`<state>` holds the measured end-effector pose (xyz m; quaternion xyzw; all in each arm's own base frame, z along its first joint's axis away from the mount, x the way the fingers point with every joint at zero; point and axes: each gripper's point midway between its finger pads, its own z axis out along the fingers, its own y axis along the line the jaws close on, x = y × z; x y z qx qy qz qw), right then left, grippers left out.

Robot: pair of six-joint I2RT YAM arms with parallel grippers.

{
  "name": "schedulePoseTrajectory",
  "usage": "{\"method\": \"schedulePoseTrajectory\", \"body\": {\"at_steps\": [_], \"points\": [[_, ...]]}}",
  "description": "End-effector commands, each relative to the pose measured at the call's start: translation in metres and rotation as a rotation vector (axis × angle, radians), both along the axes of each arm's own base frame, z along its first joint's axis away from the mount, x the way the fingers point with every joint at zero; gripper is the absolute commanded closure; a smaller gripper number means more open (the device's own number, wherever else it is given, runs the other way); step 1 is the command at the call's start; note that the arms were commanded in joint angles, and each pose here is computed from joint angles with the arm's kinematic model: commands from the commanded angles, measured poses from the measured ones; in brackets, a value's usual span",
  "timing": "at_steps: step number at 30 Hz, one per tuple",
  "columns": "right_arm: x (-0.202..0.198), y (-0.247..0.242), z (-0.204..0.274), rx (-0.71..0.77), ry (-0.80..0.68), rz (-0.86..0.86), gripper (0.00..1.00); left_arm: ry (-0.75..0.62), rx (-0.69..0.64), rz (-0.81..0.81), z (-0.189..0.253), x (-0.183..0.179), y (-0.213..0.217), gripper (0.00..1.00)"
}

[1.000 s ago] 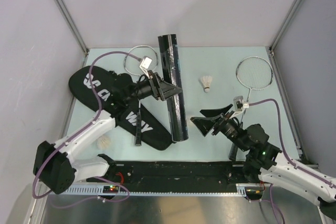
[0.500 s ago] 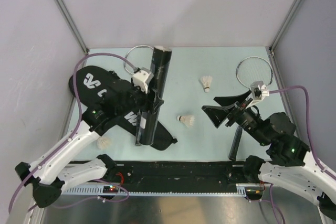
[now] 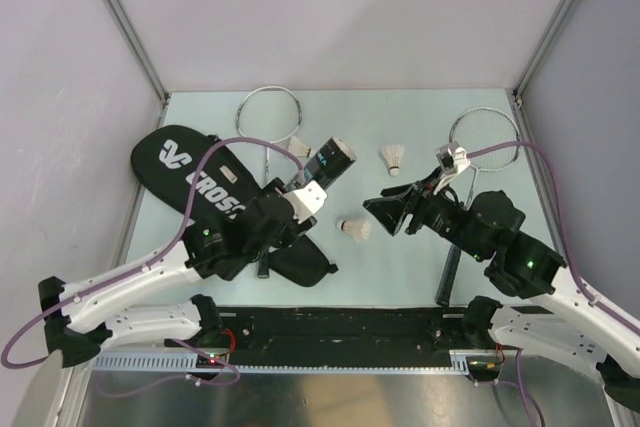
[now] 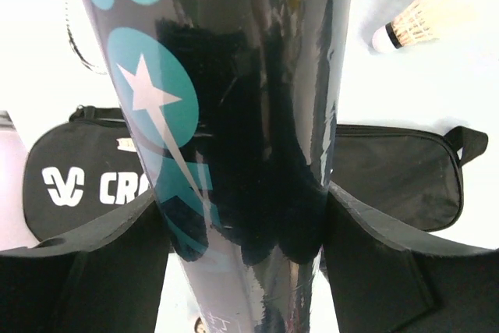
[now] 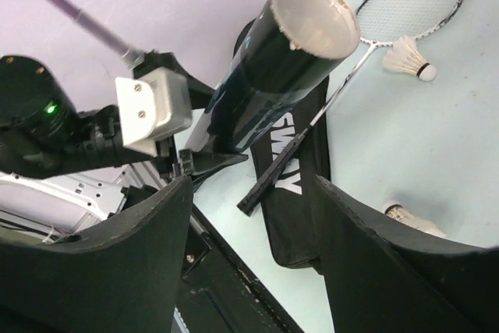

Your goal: Pack up the badminton gear

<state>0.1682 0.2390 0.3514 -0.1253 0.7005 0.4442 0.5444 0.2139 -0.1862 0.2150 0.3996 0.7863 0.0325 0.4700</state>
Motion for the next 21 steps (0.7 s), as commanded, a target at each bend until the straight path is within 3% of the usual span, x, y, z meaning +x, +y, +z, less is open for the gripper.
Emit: {"method": "schedulePoseTrajectory", "body": {"at_steps": [1,6,15,21], "points": [[-0.004,0.003,0.049,0.123,-0.062,0.029,0.36,-0.127,-0.010,-0.036,0.029,-0.006,0.006,0.49],[-0.002,0.009,0.055,0.105,-0.081,0.061,0.43,-0.146,0.011,-0.084,0.022,-0.019,0.002,0.48],[-0.011,0.019,0.058,0.065,-0.126,0.194,0.45,-0.195,0.059,-0.106,0.021,-0.028,0.000,0.48],[-0.012,0.035,0.044,0.025,-0.100,0.292,0.38,-0.205,0.042,-0.155,0.024,-0.037,-0.004,0.48]]}}
